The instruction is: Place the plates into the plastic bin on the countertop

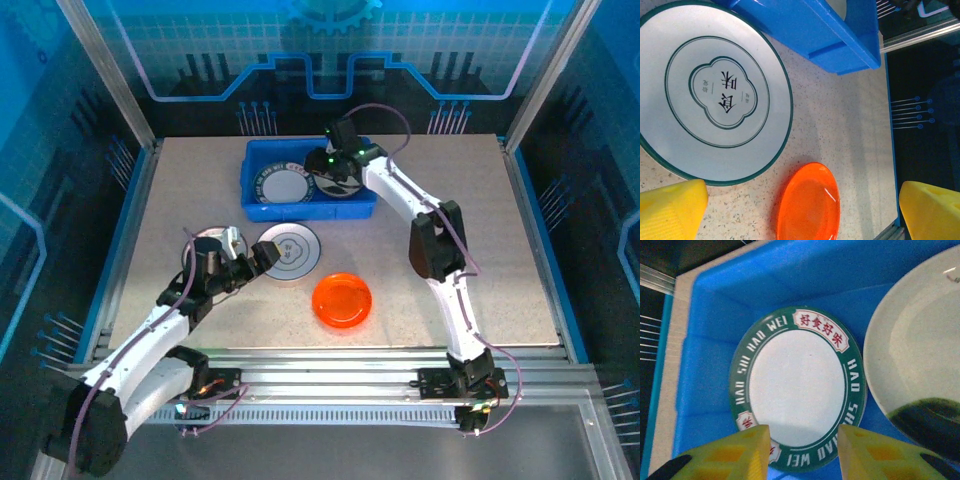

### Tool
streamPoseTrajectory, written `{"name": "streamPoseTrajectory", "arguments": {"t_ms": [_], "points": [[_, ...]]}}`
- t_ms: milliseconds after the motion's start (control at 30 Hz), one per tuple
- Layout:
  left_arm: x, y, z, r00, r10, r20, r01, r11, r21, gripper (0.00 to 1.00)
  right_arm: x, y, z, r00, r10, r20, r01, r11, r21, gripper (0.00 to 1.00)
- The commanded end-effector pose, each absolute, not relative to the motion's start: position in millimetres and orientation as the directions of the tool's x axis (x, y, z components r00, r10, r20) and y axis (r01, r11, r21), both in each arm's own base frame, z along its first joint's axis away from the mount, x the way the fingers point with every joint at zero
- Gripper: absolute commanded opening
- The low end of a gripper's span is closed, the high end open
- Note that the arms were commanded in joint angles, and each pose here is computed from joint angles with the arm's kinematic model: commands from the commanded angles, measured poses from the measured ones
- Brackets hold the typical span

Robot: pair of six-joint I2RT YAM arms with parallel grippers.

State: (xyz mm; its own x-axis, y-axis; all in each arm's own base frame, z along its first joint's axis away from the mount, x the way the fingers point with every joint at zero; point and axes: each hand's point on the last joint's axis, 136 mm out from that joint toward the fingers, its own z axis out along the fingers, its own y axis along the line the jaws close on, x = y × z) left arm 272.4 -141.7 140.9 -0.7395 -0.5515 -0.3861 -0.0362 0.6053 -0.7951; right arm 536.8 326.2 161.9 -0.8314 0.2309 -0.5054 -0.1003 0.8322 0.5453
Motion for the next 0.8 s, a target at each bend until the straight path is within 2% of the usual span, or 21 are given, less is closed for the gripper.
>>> {"name": "streamPoseTrajectory", "arguments": {"t_ms": [0,200,567,767], "points": [[276,-145,148,-0.740,-0.547,-0.392,-0.006,0.588,-0.809,0.99,526,321,203,-0.789,0.218,-0.574,-0.169,0.822,0.543,0.40],[277,-147,146,-0.745,-0.533,-0.402,0.010,0.593,-0.805,0.99,486,310,228,-0.774,0.257,-0.578,-0.278,0.682,0.677,0.40],[269,-151,132,-0.777,-0.479,-0.408,0.002,0.647,-0.762,0.99,358,255,202,-0.812,0.184,-0.554,-0.284,0.705,0.650,0.40],[268,-166,125,-0.796,-0.442,-0.414,0.011,0.673,-0.740,0.98,308,224,178,-0.822,0.148,-0.549,-0.270,0.749,0.605,0.41]]}}
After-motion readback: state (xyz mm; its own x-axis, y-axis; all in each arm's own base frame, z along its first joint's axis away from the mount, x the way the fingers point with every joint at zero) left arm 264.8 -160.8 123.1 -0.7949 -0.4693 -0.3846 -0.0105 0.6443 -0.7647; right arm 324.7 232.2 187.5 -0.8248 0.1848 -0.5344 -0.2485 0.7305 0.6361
